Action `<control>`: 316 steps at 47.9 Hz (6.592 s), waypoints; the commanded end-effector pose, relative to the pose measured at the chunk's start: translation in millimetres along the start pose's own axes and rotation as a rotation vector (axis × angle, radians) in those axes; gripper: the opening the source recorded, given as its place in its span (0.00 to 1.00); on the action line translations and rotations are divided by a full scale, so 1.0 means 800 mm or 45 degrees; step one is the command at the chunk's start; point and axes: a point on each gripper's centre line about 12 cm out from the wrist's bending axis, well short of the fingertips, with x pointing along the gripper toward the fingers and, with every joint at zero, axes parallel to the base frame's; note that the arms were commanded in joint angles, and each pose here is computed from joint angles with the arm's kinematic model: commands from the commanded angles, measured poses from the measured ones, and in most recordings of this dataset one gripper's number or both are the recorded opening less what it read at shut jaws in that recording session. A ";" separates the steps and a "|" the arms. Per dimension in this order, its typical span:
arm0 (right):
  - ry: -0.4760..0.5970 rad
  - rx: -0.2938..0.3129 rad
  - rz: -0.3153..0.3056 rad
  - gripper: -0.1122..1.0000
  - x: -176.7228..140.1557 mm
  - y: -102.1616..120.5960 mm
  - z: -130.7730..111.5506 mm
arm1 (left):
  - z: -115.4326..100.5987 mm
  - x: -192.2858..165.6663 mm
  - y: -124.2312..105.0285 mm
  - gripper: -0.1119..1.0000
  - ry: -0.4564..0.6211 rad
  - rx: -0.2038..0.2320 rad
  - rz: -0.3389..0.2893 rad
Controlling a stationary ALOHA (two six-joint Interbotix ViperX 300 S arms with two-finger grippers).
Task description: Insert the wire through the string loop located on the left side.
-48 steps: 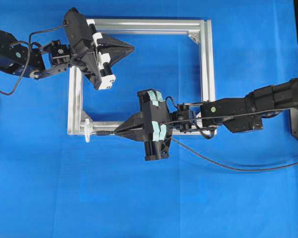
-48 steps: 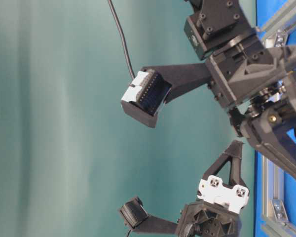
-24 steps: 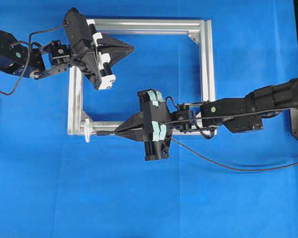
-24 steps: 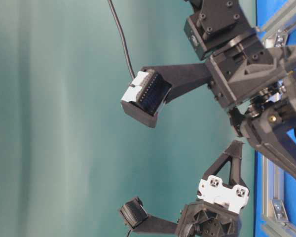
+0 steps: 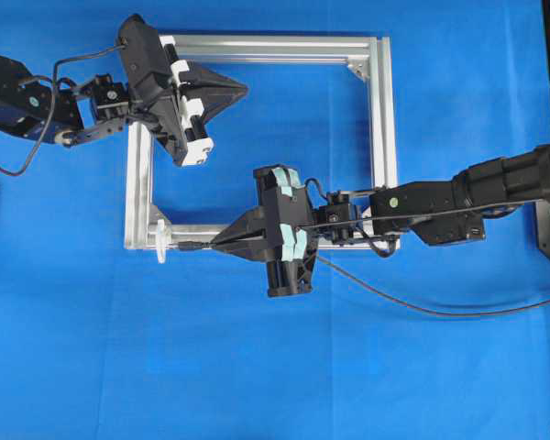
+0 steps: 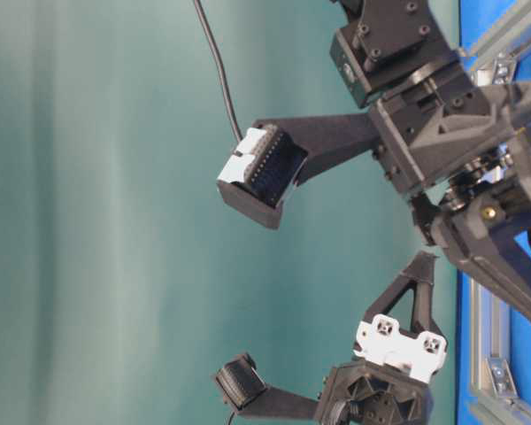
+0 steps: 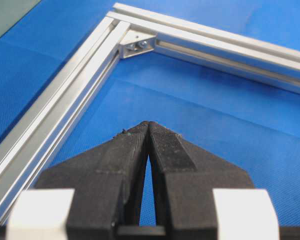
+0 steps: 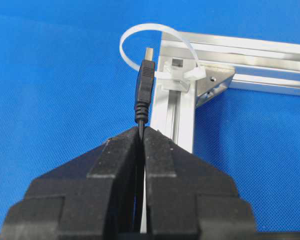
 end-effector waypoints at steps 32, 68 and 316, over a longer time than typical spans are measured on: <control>-0.067 0.009 0.001 0.01 0.004 0.000 0.024 | 0.018 -0.003 -0.002 0.10 -0.056 -0.004 -0.008; -0.091 0.019 -0.016 0.01 0.066 -0.010 0.038 | 0.016 -0.003 -0.011 0.10 -0.051 0.002 -0.031; -0.080 0.018 -0.022 0.01 0.078 -0.012 0.038 | -0.093 -0.173 -0.125 0.84 0.316 0.123 -0.530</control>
